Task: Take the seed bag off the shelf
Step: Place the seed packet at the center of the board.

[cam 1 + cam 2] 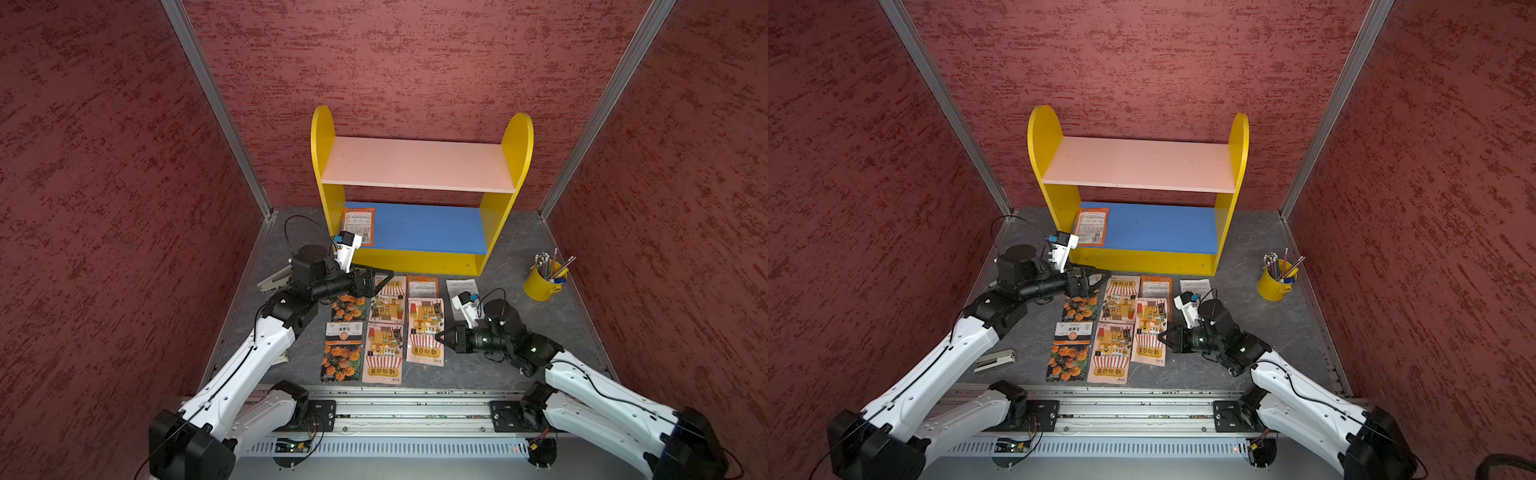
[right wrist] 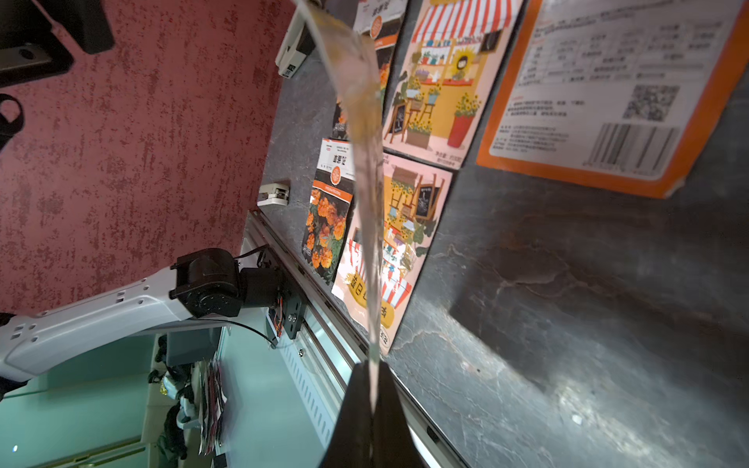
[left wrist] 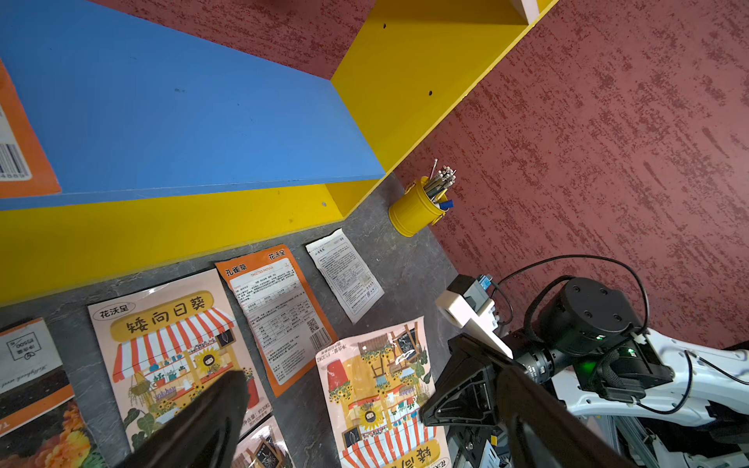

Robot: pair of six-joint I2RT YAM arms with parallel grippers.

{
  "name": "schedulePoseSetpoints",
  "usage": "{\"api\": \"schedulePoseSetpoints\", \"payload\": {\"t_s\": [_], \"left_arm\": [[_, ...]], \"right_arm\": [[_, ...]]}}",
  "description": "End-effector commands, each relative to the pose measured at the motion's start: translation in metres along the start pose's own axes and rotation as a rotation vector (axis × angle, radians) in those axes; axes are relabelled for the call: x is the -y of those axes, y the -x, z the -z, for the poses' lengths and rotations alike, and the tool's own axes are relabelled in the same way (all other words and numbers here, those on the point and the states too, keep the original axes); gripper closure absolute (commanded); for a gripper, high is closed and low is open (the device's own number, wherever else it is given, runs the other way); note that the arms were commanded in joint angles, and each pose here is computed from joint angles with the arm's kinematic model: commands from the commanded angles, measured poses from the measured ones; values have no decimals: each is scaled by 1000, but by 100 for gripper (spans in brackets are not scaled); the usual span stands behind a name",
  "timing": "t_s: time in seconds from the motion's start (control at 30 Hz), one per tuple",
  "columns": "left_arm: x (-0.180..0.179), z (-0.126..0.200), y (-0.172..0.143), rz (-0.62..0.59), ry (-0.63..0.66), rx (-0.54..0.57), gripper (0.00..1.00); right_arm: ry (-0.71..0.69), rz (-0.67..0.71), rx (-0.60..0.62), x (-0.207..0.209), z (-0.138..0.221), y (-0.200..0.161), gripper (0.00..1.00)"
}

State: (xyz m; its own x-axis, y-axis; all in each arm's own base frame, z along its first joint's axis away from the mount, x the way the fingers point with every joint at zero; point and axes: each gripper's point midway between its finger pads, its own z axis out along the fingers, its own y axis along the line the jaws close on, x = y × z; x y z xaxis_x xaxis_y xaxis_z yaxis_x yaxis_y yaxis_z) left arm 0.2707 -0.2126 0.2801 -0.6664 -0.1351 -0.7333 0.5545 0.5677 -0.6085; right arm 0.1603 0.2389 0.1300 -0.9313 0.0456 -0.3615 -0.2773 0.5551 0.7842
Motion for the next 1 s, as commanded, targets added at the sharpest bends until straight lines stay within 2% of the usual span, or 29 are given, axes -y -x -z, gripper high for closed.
{"api": "schedulePoseSetpoints", "payload": {"t_s": [0.0,0.47,0.97], "left_arm": [[-6,3,-4,-16,29,2,0],[-13,0,-10,0,40,-5,0],[-16,-1,-15,4,45,-10,0]], "right_arm": [[16,-44,-19,5,-4,-7,100],[-6,-181,-156,44,-32,-43,100],[-105,-158,-216,70,-44,-52,100]]}}
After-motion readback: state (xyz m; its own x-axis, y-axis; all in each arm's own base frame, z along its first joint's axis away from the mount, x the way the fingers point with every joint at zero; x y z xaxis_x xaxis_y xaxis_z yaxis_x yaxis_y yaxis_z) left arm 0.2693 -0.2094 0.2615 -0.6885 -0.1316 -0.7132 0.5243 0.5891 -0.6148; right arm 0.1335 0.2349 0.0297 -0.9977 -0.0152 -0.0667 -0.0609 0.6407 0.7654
